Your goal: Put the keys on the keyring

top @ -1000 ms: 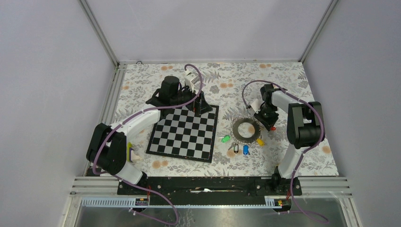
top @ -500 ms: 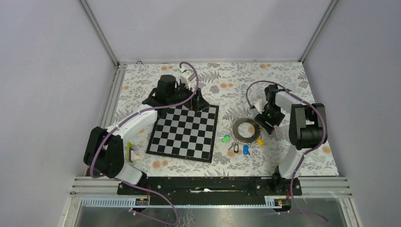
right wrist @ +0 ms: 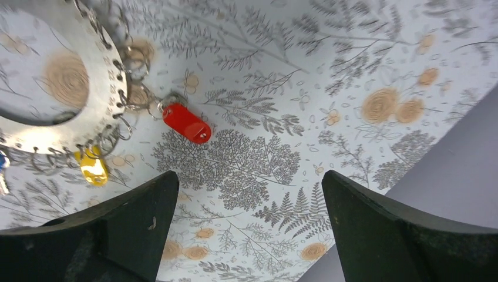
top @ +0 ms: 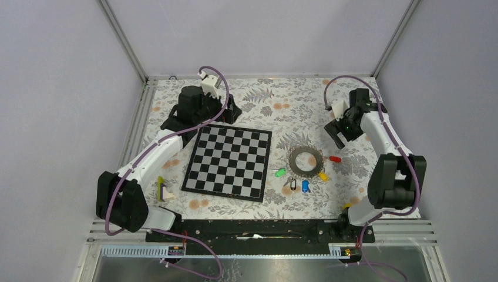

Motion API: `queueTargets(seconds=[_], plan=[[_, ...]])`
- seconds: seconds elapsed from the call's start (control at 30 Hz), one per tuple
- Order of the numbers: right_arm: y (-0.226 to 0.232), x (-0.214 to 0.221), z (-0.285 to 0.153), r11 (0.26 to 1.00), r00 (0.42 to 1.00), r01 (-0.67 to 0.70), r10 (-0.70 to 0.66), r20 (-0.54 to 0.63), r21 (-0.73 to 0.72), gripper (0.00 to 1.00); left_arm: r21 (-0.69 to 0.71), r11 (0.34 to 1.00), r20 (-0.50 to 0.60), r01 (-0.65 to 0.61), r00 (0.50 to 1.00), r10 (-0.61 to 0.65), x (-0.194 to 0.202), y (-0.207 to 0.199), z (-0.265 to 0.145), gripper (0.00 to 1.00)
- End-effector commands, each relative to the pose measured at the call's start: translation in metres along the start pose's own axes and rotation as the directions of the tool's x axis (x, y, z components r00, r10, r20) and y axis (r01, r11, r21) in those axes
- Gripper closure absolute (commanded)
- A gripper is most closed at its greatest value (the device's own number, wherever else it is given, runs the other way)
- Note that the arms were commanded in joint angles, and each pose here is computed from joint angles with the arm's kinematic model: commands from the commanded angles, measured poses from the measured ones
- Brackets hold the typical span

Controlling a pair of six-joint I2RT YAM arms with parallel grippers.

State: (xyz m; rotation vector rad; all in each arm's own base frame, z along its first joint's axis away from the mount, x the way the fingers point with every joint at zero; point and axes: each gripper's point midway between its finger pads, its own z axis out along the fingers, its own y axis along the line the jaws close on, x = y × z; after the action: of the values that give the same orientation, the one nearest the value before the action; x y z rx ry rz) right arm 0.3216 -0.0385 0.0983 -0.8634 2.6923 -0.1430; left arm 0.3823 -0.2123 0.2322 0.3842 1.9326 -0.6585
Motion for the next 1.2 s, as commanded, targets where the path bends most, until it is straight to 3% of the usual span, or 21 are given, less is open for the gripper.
queueTargets(seconds=[0.0, 0.23, 0.4, 0.5, 0.67, 0.83, 1.03, 1.17], plan=[[-0.01, -0.039, -0.048, 0.992, 0.973, -0.114, 0.101, 0.206, 0.052, 0.0, -0.153, 0.98, 0.129, -0.129, 0.98, 0.149, -0.06, 0.016, -0.029, 0.01], [-0.03, -0.059, -0.099, 0.945, 0.891, -0.281, 0.193, 0.41, 0.165, 0.0, -0.285, 0.936, 0.126, -0.206, 0.96, 0.25, -0.07, 0.037, -0.06, 0.01], [-0.035, -0.072, -0.146, 0.877, 0.726, -0.453, 0.257, 0.638, 0.163, 0.0, -0.326, 0.931, 0.139, -0.163, 0.966, 0.218, -0.061, 0.054, -0.084, 0.01], [-0.023, -0.077, -0.163, 0.877, 0.644, -0.469, 0.262, 0.719, 0.101, 0.0, -0.361, 0.922, 0.147, -0.142, 0.967, 0.207, -0.058, 0.061, -0.098, 0.01], [0.002, -0.08, -0.161, 0.896, 0.564, -0.443, 0.284, 0.775, -0.006, 0.0, -0.395, 0.908, 0.134, -0.142, 0.969, 0.21, -0.047, 0.065, -0.117, 0.01], [0.029, -0.087, -0.162, 0.925, 0.486, -0.362, 0.29, 0.824, -0.112, 0.0, -0.45, 0.884, 0.205, -0.13, 0.948, 0.244, -0.027, 0.072, -0.134, 0.01], [0.043, -0.09, -0.157, 0.927, 0.475, -0.328, 0.329, 0.816, -0.182, 0.0, -0.477, 0.873, 0.182, -0.107, 0.959, 0.217, -0.004, 0.08, -0.138, 0.01], [0.057, -0.088, -0.161, 0.925, 0.454, -0.298, 0.356, 0.817, -0.237, 0.0, -0.459, 0.886, 0.253, -0.067, 0.946, 0.203, -0.001, 0.075, -0.144, 0.01]])
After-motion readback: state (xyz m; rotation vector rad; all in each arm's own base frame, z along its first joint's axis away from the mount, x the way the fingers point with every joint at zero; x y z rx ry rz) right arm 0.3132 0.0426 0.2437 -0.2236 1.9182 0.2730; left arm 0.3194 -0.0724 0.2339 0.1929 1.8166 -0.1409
